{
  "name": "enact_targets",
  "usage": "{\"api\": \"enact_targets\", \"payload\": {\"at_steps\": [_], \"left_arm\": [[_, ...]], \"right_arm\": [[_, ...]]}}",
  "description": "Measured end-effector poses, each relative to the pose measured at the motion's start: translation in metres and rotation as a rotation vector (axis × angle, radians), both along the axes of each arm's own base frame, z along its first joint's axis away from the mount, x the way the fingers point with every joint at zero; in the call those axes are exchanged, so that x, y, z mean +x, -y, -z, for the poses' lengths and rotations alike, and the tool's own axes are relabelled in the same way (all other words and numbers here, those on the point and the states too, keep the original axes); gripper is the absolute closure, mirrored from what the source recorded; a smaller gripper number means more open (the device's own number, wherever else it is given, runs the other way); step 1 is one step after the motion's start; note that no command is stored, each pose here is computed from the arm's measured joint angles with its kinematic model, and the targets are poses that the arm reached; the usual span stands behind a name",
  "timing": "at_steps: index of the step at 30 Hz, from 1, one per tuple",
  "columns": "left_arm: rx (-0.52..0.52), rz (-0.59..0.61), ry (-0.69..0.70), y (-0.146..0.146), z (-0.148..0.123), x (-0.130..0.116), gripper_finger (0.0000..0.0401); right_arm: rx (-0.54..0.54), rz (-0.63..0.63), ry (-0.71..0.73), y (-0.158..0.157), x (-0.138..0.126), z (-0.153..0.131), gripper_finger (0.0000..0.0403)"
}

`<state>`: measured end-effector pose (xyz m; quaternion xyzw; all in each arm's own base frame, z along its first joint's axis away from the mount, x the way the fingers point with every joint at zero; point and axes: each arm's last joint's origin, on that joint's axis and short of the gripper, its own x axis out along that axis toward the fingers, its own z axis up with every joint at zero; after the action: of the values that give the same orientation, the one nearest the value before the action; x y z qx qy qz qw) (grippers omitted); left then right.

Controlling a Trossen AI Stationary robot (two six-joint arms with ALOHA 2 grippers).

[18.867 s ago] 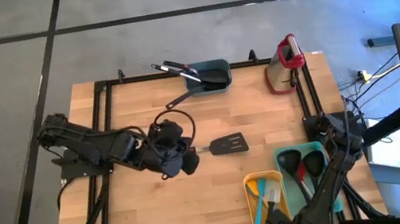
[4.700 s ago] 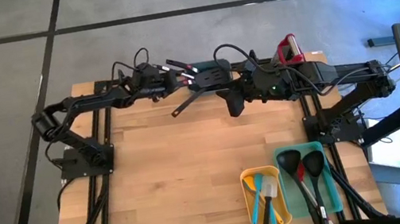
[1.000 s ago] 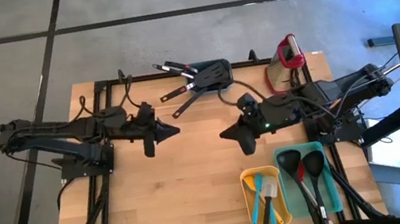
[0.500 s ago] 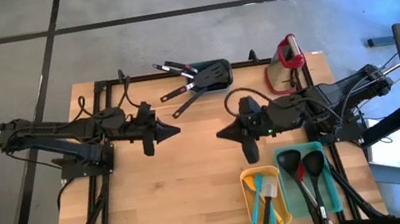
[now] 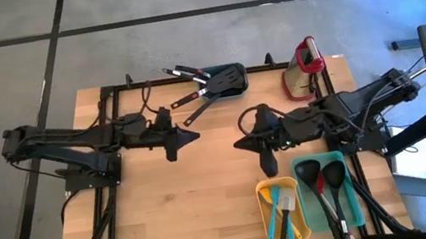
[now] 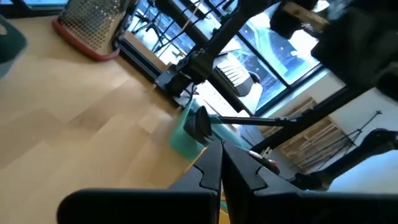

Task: Pick & Place Kitchen Items
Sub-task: Return to Home Position

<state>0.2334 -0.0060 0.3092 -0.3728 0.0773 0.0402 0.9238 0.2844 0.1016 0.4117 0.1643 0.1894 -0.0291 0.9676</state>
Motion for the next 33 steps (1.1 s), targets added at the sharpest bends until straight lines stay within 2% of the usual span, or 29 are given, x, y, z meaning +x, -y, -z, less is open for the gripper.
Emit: {"api": "enact_targets", "payload": {"at_steps": [5, 11, 15, 21, 28, 33], "left_arm": [[-0.036, 0.014, 0.015, 0.001, 0.007, 0.014, 0.0398], [-0.04, 0.015, 0.049, 0.001, 0.013, 0.029, 0.04], [-0.04, 0.012, 0.093, 0.001, 0.014, 0.037, 0.0398], [-0.038, -0.009, 0.14, 0.001, 0.015, 0.044, 0.04], [0.003, -0.066, 0.115, -0.001, 0.017, 0.044, 0.0396], [-0.013, -0.128, 0.11, -0.004, 0.018, 0.044, 0.04]], "right_arm": [[0.006, 0.057, 0.009, 0.005, -0.009, 0.025, 0.04], [0.05, -0.049, 0.155, 0.014, -0.03, 0.051, 0.04], [0.066, -0.068, 0.25, 0.026, -0.051, 0.068, 0.04], [0.075, -0.032, 0.299, 0.045, -0.082, 0.101, 0.0401], [0.112, 0.054, 0.394, 0.068, -0.111, 0.137, 0.0401], [0.111, 0.101, 0.427, 0.08, -0.127, 0.154, 0.0401]]}}
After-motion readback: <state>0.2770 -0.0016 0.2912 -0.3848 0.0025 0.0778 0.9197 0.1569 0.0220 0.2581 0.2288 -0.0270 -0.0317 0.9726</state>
